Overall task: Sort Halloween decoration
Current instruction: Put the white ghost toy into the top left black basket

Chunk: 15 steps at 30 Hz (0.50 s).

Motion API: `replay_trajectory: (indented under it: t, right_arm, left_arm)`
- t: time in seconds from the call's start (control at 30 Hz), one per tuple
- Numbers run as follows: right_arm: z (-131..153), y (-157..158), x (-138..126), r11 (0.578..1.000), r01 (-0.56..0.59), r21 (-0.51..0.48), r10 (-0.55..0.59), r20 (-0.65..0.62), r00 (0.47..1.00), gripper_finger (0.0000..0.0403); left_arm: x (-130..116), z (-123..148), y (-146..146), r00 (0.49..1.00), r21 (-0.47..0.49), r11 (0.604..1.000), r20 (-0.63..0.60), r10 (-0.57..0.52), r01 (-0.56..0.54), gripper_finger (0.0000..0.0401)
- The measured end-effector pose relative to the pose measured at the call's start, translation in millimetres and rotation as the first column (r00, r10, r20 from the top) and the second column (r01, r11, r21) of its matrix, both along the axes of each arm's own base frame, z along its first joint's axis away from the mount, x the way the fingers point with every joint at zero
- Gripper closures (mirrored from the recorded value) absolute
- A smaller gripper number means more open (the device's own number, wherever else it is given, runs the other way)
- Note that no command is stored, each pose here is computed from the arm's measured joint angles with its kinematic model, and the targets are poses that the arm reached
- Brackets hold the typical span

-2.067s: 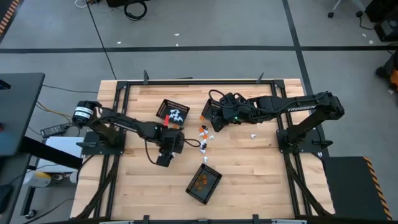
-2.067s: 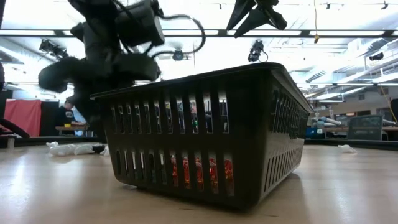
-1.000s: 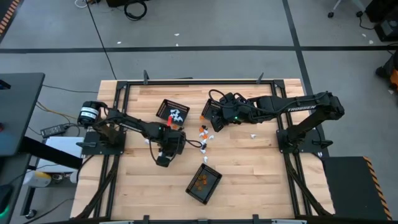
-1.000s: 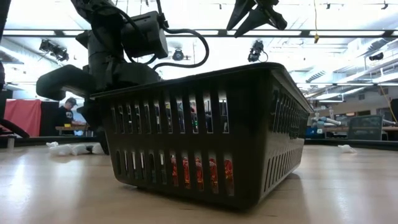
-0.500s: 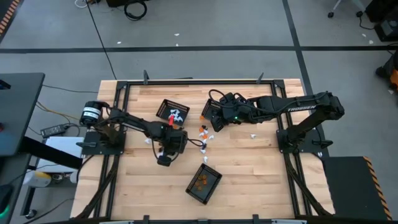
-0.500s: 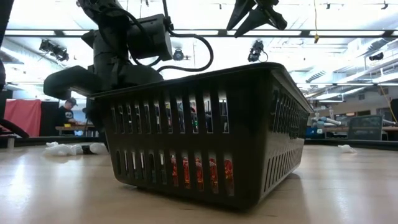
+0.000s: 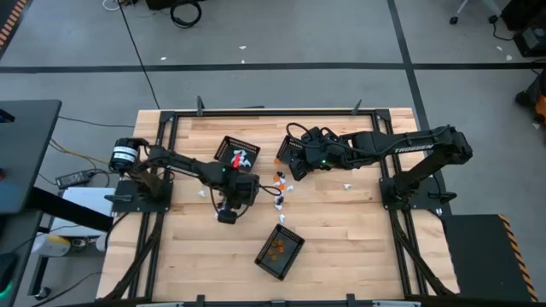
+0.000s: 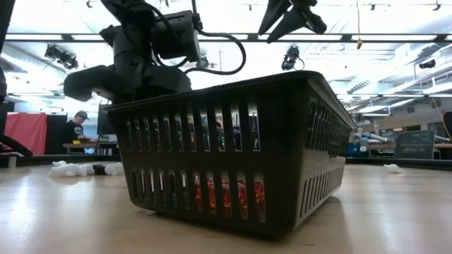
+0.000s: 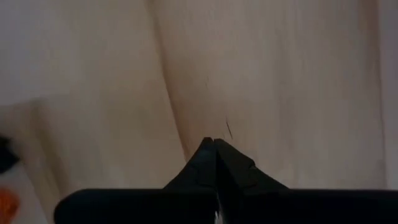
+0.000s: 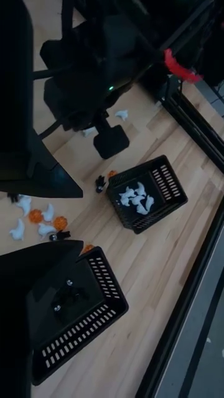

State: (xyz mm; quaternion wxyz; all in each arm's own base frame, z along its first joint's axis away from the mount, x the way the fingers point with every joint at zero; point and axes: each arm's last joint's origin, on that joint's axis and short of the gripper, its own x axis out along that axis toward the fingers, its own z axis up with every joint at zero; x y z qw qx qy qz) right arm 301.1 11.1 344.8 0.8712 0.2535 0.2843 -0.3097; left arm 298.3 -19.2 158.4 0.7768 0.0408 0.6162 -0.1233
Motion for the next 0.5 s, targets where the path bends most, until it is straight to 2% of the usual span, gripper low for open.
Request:
replay_trajectory:
  t: [0.1,0.2,0.33,0.5]
  right_arm:
    - [0.0,0.0,0.0,1.000,-0.004,-0.006,0.004,-0.003,1.000,0.0279]
    - [0.1,-0.5,-0.2,1.000,0.007,-0.018,-0.008,-0.002,1.000,0.0279]
    - [0.2,-1.3,-0.1,1.000,0.011,-0.019,-0.011,-0.001,1.000,0.0279]
    - [0.0,-0.7,-0.1,1.000,-0.007,0.001,0.007,-0.004,1.000,0.0279]
  left_arm:
    - [-3.0,6.6,0.6,0.998,-0.016,0.998,-0.001,0.057,-0.057,0.0398]
    - [0.1,14.0,0.7,0.990,-0.045,0.991,0.055,0.126,-0.124,0.0381]
    - [6.0,17.5,0.5,0.979,-0.071,0.985,0.117,0.166,-0.158,0.0336]
    - [0.2,16.4,1.2,0.983,-0.064,0.983,0.057,0.176,-0.172,0.0277]
